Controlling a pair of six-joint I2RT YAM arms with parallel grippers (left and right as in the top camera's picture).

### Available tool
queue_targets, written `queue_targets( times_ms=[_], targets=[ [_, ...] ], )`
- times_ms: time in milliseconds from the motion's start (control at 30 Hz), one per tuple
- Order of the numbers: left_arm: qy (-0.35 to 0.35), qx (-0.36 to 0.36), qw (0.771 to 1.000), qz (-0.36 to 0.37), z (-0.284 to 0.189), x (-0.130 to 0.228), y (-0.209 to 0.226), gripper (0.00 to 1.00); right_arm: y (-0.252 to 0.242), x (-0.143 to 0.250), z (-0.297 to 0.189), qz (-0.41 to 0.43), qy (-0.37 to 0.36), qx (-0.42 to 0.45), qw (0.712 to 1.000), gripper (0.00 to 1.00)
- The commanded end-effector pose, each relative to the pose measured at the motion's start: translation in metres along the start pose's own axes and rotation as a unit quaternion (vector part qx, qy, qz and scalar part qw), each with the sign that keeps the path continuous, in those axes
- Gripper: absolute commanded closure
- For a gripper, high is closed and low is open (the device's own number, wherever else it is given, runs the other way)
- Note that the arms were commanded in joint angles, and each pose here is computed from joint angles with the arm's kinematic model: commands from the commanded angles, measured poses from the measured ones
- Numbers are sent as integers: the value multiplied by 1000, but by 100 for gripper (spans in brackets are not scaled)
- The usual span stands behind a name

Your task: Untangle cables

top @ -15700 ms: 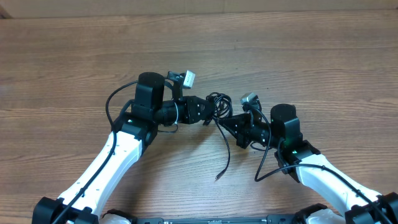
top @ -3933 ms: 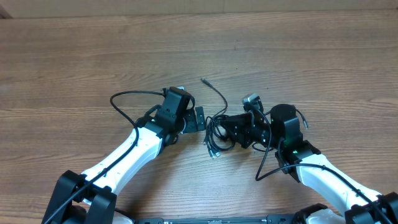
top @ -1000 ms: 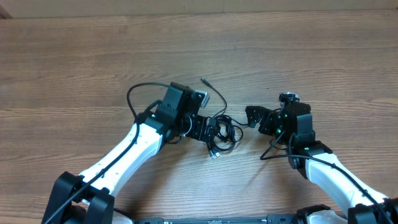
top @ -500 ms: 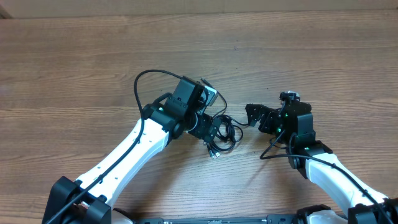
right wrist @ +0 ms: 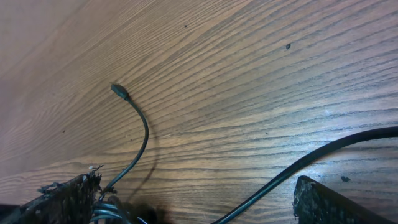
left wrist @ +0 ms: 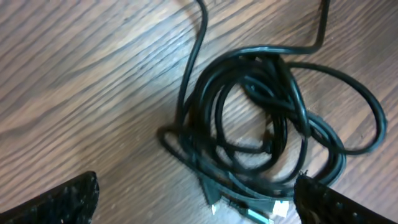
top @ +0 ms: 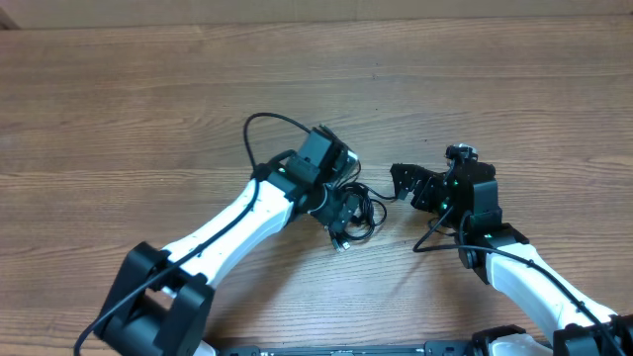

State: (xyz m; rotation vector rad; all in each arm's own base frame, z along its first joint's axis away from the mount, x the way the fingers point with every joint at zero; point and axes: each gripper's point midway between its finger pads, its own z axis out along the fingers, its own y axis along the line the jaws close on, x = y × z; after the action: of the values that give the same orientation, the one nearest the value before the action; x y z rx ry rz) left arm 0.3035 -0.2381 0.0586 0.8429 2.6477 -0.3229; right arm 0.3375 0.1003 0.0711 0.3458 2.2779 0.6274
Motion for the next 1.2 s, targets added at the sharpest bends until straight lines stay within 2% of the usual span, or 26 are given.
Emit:
queue_targets(
  times_ms=[0, 267, 433, 633, 700, 833, 933, 1000, 1033, 1167],
  targets=[
    [-8, -6, 1000, 16, 7, -9, 1, 0, 6, -13, -2, 0, -17, -4, 1000, 0],
    [-20, -3, 1000, 18, 21, -17, 1, 1, 4, -12, -1, 0, -16, -1, 1000, 0],
    [1, -2, 1000, 10, 35, -7, 2, 11, 2, -11, 1, 1, -16, 4, 1000, 0],
    [0, -2, 1000, 10, 35, -8, 2, 11, 2, -11, 1, 1, -16, 3, 1000, 0],
    [0, -2, 1000, 10, 35, -8, 2, 21, 2, -11, 1, 1, -16, 3, 1000, 0],
    [0, -1, 1000, 10, 35, -8, 2, 50, 2, -11, 1, 1, -15, 2, 1000, 0],
    [0, 1, 1000, 11, 35, -8, 1, 66, 2, -11, 1, 1, -15, 2, 1000, 0],
    [0, 2, 1000, 11, 35, -8, 1, 87, 2, -11, 1, 1, -15, 2, 1000, 0],
    [0, 2, 1000, 11, 35, -8, 1, 94, 2, -11, 1, 1, -15, 2, 1000, 0],
    [0, 2, 1000, 10, 35, -8, 1, 96, 2, -11, 1, 1, -15, 1, 1000, 0]
  ],
)
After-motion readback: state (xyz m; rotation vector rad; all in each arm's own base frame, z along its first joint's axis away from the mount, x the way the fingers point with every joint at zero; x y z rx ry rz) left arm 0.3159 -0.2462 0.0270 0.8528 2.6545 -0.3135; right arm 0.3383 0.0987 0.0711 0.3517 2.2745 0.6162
